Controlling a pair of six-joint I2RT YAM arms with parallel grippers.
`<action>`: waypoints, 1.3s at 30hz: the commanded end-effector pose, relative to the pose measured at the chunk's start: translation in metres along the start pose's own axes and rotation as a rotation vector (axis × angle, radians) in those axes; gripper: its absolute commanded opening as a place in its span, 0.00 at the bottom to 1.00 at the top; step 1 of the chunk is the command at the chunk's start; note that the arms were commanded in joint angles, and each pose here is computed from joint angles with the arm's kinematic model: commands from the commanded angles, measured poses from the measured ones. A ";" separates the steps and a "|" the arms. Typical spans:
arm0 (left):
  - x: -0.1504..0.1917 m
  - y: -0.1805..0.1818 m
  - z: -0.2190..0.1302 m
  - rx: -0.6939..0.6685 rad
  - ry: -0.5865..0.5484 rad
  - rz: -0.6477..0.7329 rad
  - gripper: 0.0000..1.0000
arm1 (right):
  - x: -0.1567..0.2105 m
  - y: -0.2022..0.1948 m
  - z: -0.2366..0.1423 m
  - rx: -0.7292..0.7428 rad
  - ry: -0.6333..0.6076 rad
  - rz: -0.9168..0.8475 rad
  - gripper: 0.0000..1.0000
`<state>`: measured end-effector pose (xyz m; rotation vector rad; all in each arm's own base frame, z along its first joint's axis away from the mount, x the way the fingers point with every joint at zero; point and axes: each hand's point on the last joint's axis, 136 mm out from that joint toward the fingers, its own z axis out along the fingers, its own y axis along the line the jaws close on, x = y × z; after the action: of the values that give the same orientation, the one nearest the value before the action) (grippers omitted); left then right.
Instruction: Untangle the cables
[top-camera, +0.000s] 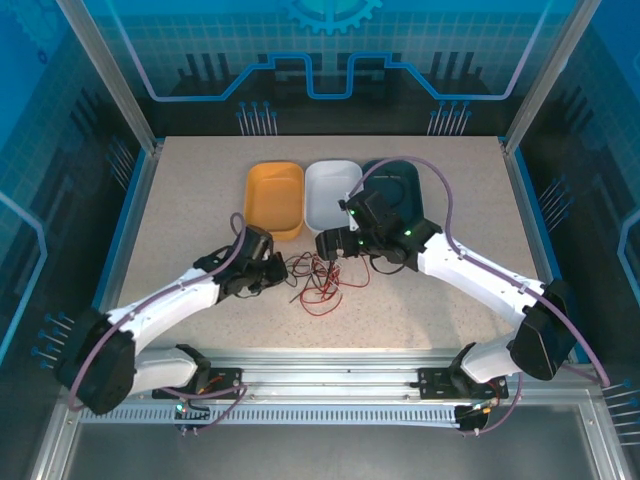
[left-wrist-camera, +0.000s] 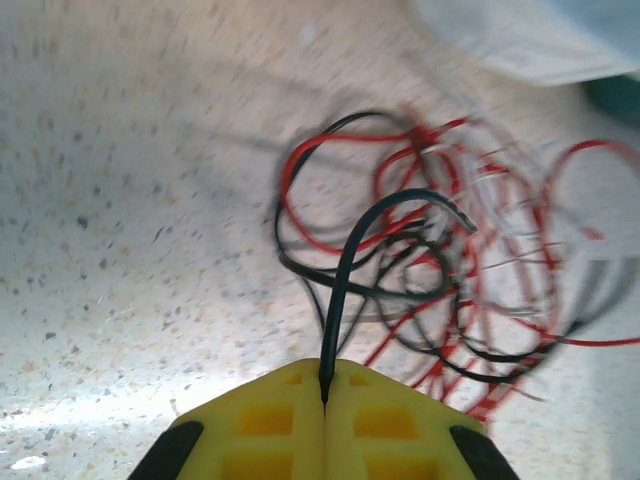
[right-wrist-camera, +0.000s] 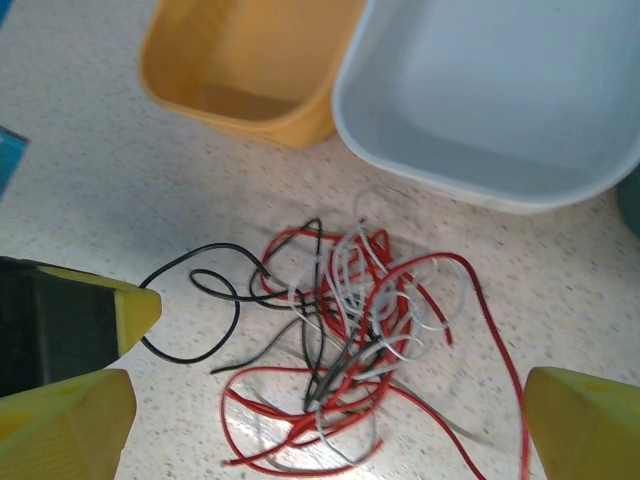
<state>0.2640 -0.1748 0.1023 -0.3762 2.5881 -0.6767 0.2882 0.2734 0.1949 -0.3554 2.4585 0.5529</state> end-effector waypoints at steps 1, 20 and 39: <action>-0.009 -0.009 -0.026 0.009 -0.046 0.085 0.00 | -0.005 0.021 0.002 -0.094 -0.039 -0.047 1.00; -0.053 -0.066 -0.108 0.153 -0.255 0.283 0.00 | 0.000 0.052 0.004 -0.270 -0.097 -0.185 0.80; -0.055 -0.069 -0.118 0.186 -0.288 0.265 0.00 | 0.018 0.054 0.071 -0.330 -0.081 -0.137 0.60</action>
<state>0.2694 -0.1677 0.2392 -0.0659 2.2575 -0.6940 0.2841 0.3382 0.1397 -0.6265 2.3110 0.8310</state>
